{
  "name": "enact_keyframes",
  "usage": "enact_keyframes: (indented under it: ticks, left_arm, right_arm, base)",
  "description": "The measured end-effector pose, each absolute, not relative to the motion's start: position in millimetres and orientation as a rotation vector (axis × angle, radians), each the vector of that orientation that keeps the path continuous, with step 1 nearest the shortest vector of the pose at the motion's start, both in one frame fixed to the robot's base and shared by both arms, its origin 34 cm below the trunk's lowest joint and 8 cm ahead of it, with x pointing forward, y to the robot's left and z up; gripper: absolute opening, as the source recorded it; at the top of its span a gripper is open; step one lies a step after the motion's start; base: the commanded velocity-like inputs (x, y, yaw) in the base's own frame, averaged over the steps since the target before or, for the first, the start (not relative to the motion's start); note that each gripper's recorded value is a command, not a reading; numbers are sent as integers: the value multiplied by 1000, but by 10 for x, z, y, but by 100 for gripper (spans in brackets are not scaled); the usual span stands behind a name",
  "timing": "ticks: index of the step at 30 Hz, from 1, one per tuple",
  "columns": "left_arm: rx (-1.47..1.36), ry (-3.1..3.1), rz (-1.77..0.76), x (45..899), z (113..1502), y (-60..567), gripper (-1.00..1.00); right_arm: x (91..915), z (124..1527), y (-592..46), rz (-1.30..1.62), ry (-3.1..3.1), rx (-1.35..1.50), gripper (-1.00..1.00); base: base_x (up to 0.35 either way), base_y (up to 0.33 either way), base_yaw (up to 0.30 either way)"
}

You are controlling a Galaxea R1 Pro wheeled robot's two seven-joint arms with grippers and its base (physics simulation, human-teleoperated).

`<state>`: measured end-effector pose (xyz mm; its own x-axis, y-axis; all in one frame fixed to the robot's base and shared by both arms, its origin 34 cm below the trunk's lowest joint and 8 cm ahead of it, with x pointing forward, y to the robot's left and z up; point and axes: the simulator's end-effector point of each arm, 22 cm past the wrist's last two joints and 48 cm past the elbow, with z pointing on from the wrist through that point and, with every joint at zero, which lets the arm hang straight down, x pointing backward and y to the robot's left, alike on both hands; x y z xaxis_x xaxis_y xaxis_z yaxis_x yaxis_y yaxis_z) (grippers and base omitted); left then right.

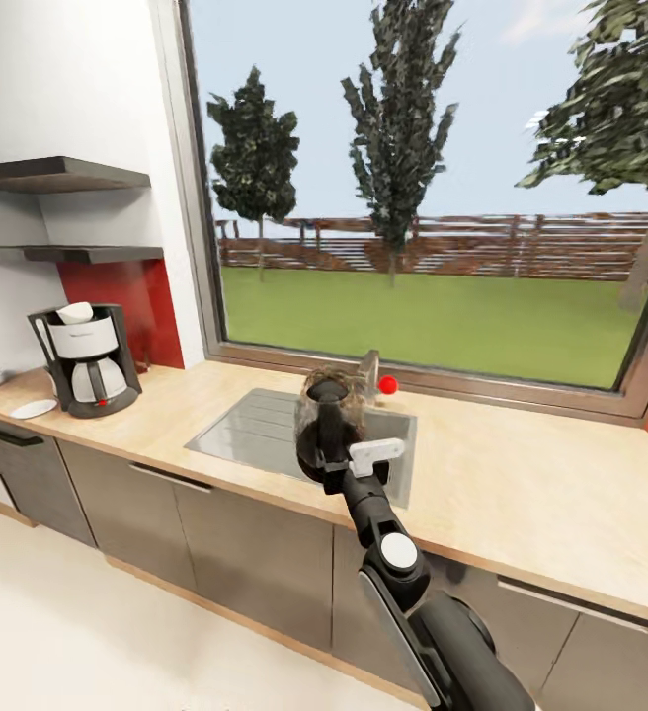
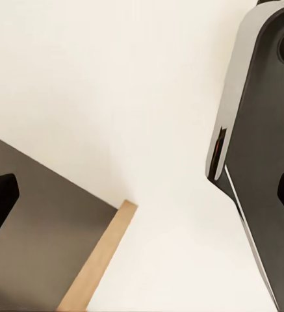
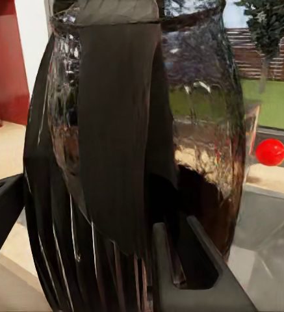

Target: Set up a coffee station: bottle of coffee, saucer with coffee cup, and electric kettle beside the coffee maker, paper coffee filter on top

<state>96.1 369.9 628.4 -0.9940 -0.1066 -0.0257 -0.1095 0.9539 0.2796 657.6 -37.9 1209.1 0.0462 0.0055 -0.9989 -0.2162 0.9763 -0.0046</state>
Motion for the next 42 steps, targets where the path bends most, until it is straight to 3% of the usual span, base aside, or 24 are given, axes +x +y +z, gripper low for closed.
enact_keyframes:
  ticks: [7,14,24,42]
  left_arm:
    - [-173,3089,441,987,6283,3695,100]
    - [-176,3076,438,1040,6282,3690,100]
    - [-180,3066,440,1075,6286,3718,100]
    - [-179,3065,437,1082,6283,3699,100]
  right_arm:
    - [6565,12119,-380,169,1513,-170,-100]
    - [6552,12151,-380,169,1507,-171,-100]
    - [6525,12197,-364,170,1498,-174,-100]
    - [6523,12202,-365,170,1497,-175,-100]
  base:
    - [0,42,258]
    - [28,281,257]
    - [238,254,249]
    - [274,229,16]
